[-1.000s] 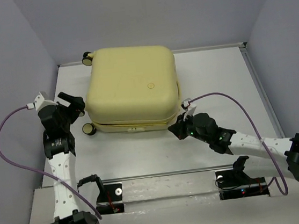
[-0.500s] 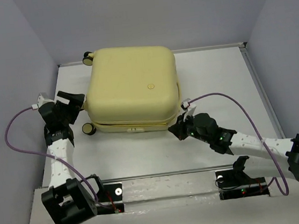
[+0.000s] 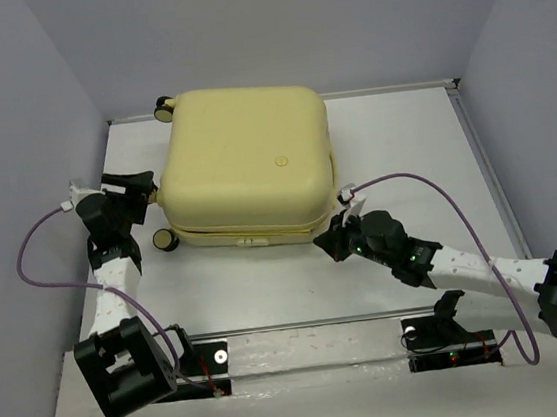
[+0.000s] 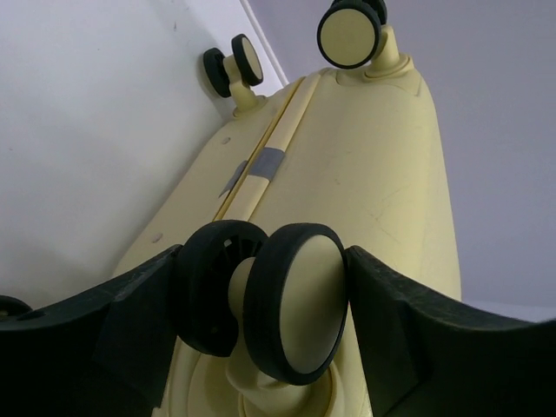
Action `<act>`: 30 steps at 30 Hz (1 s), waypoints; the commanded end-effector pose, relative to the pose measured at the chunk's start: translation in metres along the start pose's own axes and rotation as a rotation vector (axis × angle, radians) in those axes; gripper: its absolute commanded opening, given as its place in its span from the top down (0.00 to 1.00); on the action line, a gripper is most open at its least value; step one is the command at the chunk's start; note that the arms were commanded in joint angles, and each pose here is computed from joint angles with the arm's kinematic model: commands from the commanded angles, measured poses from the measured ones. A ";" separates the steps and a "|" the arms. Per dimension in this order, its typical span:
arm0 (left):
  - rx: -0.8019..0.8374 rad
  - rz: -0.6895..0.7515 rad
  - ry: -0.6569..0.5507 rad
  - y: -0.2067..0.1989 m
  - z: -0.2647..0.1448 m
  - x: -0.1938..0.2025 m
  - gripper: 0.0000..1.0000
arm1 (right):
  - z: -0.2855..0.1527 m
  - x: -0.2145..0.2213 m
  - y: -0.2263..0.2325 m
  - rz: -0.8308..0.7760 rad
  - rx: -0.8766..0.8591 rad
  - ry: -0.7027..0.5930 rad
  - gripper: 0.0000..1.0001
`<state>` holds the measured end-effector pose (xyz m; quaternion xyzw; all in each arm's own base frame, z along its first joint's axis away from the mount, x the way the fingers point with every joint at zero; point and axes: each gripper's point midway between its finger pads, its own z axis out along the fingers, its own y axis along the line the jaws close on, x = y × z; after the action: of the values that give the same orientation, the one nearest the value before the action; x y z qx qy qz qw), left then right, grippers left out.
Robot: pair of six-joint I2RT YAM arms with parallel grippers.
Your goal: Pack the luggage
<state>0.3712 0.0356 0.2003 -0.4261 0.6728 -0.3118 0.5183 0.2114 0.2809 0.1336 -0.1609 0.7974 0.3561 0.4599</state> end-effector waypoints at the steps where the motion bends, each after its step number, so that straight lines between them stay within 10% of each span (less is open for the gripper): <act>1: 0.120 -0.014 -0.042 -0.029 -0.003 -0.010 0.33 | -0.007 -0.006 0.027 -0.025 -0.118 -0.006 0.93; 7: 0.217 0.047 -0.100 -0.061 -0.013 -0.028 0.94 | -0.008 -0.008 0.033 -0.029 -0.146 -0.009 0.93; 18: 0.496 0.261 -0.160 -0.199 -0.108 -0.050 0.94 | -0.001 -0.029 0.041 -0.039 -0.150 -0.051 0.93; 30: 0.274 0.121 -0.059 -0.065 -0.063 0.013 0.94 | -0.001 -0.021 0.042 -0.022 -0.164 -0.031 0.93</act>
<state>0.3323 0.0191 0.2576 -0.3677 0.6611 -0.2930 0.5848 0.2060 0.2819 0.1301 -0.1827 0.8043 0.3509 0.4435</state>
